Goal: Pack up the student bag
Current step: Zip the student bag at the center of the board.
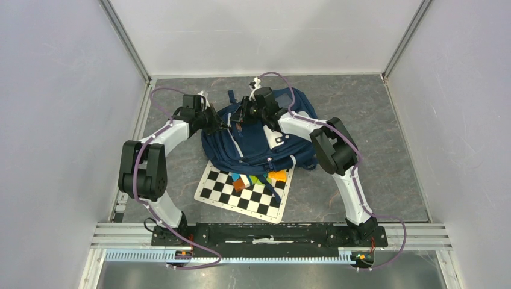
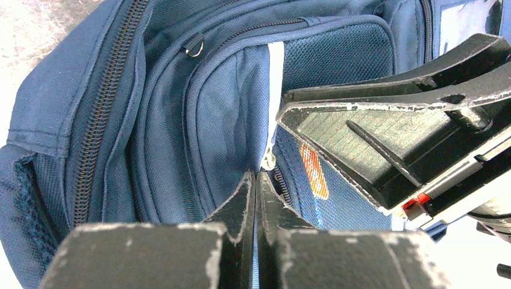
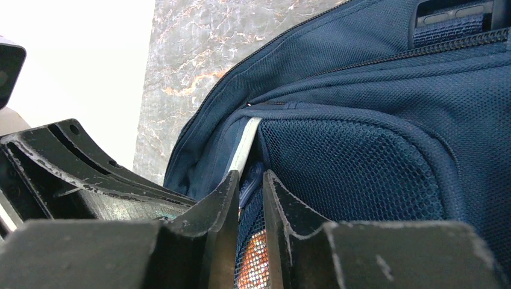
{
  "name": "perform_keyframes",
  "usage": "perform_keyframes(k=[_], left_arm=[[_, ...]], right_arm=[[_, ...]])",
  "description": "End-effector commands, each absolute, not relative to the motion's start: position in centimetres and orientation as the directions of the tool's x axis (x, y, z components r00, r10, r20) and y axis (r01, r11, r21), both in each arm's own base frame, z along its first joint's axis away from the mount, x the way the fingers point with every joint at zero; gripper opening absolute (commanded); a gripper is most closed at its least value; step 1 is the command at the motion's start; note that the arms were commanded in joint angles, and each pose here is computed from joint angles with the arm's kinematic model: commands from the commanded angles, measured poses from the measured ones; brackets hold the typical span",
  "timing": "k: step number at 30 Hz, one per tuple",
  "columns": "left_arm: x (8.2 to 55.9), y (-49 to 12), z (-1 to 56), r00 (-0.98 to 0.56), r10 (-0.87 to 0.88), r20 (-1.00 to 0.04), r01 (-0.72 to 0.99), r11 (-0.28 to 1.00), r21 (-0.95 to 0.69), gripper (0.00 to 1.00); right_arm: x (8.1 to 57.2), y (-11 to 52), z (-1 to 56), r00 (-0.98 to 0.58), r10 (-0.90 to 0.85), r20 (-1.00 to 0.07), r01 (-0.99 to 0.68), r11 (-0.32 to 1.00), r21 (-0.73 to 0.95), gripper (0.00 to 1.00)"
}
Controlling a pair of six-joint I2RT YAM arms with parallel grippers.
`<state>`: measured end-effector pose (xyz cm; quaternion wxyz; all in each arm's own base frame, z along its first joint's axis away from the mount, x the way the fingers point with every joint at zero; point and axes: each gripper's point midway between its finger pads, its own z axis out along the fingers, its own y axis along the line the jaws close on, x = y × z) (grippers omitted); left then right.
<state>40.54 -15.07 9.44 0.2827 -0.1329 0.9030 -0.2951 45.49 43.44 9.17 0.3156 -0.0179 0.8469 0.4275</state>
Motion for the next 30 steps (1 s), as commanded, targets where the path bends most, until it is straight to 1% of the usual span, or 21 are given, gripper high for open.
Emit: perform_keyframes(k=[1, 3, 7, 11, 12, 16, 21, 27, 30], left_arm=[[39.4, -15.0, 9.3, -0.815, -0.472, -0.336, -0.157, 0.738, -0.656, 0.02], [39.6, -15.2, 9.9, -0.805, -0.471, -0.36, -0.126, 0.729, -0.673, 0.02], [39.6, -15.4, 10.6, -0.785, -0.466, -0.408, -0.072, 0.722, -0.688, 0.02], [39.5, -15.6, 11.4, -0.762, -0.474, -0.441, -0.034, 0.709, -0.705, 0.02], [39.8, -15.9, 12.0, -0.754, -0.467, -0.462, 0.004, 0.7, -0.714, 0.02], [39.6, -17.2, 12.4, -0.77, -0.42, -0.48, 0.077, 0.686, -0.724, 0.02], [38.8, -18.6, 12.7, -0.781, -0.364, -0.508, 0.143, 0.687, -0.713, 0.02], [38.1, -19.2, 12.8, -0.784, -0.315, -0.535, 0.182, 0.707, -0.683, 0.02], [38.1, -18.9, 12.9, -0.778, -0.31, -0.546, 0.178, 0.725, -0.665, 0.02]], right_arm=[[44.5, 41.7, 6.1, -0.837, 0.183, -0.516, -0.248, 0.714, 0.655, 0.27], [44.7, 41.8, 6.3, -0.833, 0.183, -0.522, -0.254, 0.711, 0.655, 0.26], [44.3, 41.4, 5.0, -0.851, 0.15, -0.504, -0.228, 0.758, 0.612, 0.22], [43.3, 41.0, 4.2, -0.858, 0.111, -0.502, -0.231, 0.79, 0.568, 0.21], [43.1, 41.1, 4.0, -0.858, 0.103, -0.503, -0.236, 0.79, 0.565, 0.21], [43.0, 42.9, 4.4, -0.859, 0.085, -0.504, -0.276, 0.753, 0.597, 0.23], [42.6, 46.4, 6.1, -0.857, 0.081, -0.508, -0.337, 0.659, 0.672, 0.26], [42.4, 47.2, 6.4, -0.851, 0.069, -0.521, -0.361, 0.644, 0.675, 0.31], [42.0, 47.3, 5.7, -0.847, 0.038, -0.531, -0.383, 0.65, 0.657, 0.37]])
